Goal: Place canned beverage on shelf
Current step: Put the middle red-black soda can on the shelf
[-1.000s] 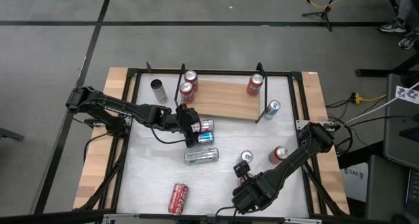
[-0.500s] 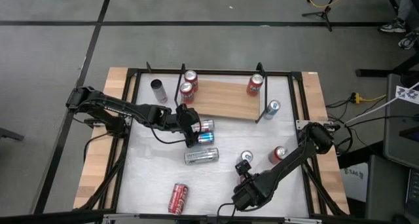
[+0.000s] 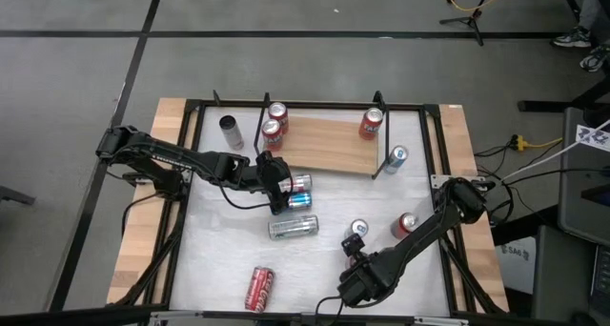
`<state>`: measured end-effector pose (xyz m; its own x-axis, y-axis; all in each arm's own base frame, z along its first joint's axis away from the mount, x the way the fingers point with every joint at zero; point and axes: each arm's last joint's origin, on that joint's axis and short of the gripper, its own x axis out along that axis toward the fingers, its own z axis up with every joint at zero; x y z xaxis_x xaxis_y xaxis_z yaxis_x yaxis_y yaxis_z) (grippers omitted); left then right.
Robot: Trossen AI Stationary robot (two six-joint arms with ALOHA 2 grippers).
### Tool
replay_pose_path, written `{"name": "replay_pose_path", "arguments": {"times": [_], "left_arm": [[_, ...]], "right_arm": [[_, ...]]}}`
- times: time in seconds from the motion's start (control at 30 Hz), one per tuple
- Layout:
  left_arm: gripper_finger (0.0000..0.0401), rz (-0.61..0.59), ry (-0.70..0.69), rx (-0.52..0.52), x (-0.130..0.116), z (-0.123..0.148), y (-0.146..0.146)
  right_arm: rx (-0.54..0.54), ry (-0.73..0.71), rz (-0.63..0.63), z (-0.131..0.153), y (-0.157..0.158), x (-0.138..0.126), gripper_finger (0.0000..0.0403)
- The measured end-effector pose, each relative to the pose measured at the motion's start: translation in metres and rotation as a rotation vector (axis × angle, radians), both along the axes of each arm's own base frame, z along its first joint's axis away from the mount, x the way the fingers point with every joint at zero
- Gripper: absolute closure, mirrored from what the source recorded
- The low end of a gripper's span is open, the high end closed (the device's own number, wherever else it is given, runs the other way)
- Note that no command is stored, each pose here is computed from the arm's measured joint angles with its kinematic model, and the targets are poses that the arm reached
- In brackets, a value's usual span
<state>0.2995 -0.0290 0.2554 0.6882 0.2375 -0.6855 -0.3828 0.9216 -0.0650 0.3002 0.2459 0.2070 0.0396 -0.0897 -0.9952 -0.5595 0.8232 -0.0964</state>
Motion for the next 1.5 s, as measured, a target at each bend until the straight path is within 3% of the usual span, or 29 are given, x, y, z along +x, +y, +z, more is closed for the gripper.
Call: {"name": "replay_pose_path", "arguments": {"times": [0.27,0.5,0.77,1.2,1.5], "left_arm": [[0.0078,0.0,0.0,0.0,0.0,0.0,0.0],[0.0078,0.0,0.0,0.0,0.0,0.0,0.0],[0.0078,0.002,-0.001,-0.001,0.0,0.0,0.0],[0.0078,0.002,-0.006,-0.001,0.0,0.0,0.0],[0.0078,0.003,-0.006,0.0,0.0,0.0,0.0]], "right_arm": [[0.0,0.0,0.0,0.0,0.0,0.0,0.003],[0.004,0.0,0.0,0.001,0.0,0.0,0.011],[0.065,0.044,0.0,0.011,0.003,0.0,0.0114],[0.22,0.065,0.002,0.08,0.001,0.008,0.0112],[0.337,-0.047,-0.061,0.15,-0.031,0.021,0.011]]}}
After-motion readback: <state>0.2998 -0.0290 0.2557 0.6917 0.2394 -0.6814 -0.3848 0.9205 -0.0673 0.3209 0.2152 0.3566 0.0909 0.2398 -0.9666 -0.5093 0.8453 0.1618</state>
